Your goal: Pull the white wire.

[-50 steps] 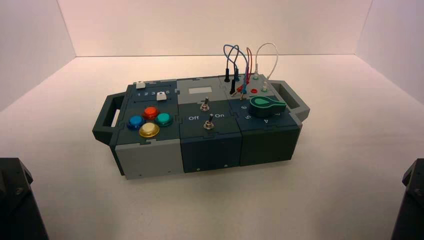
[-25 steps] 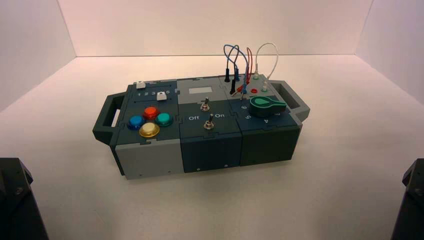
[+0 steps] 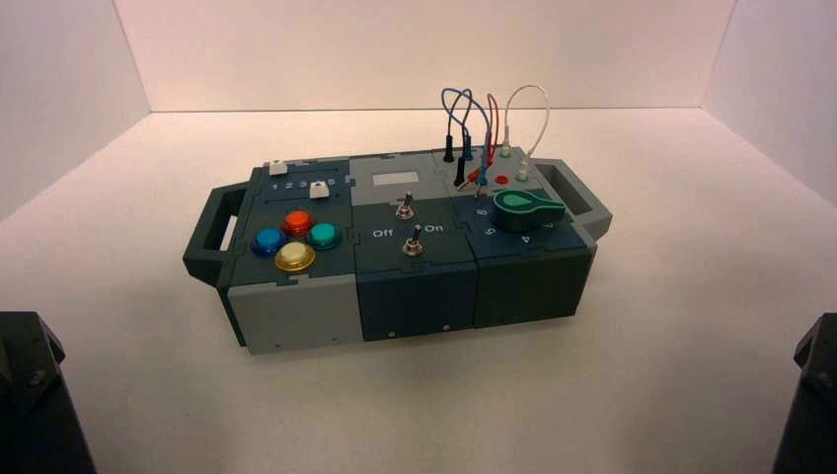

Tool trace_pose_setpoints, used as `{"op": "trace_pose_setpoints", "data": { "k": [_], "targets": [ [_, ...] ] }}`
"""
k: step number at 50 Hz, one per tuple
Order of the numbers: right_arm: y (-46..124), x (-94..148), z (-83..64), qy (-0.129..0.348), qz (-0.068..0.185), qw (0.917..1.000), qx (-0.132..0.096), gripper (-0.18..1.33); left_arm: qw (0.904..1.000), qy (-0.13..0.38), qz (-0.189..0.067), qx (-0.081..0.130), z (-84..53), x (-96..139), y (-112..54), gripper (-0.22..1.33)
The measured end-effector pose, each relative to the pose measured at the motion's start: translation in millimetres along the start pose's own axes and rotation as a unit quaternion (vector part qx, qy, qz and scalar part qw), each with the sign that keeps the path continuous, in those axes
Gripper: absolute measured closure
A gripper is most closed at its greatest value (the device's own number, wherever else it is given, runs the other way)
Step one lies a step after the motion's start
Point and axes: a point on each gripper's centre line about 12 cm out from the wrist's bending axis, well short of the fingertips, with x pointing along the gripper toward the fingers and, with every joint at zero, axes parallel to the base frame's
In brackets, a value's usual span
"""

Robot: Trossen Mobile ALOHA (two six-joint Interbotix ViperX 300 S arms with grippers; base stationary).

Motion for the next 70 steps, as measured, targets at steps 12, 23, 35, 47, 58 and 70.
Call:
{"op": "trace_pose_setpoints", "data": {
  "k": [12,23,35,47,58,70],
  "targets": [
    [2.5,-1,-12.7,0.058,0.008,0.9981,0.022,1.29,0.9933,0.068,-0.079,0.051,-18.3,17,-34.5,1.28],
    [10.2,0,-18.6,0.081,0.027,0.9959,0.029,1.29,0.981,0.142,-0.104,0.081,-38.2,42,-54.0,1.28],
    [26.2,15,-43.9,0.147,0.058,0.9873,0.015,1.29,0.9714,0.177,-0.121,0.101,-44.9,67,-73.9,1.28],
    [22.8,33,-66.2,0.207,0.043,0.9773,0.015,1.24,0.962,0.193,-0.154,0.118,-55.7,71,-95.8,1.28],
    [39.6,45,-76.1,0.245,0.065,0.9673,-0.013,0.74,0.9571,0.213,-0.161,0.112,-66.7,78,-104.1,1.28],
    [57.4,61,-75.4,0.253,0.081,0.9636,-0.033,0.16,0.9544,0.22,-0.17,0.108,-73.9,82,-112.5,1.27]
  ]
}}
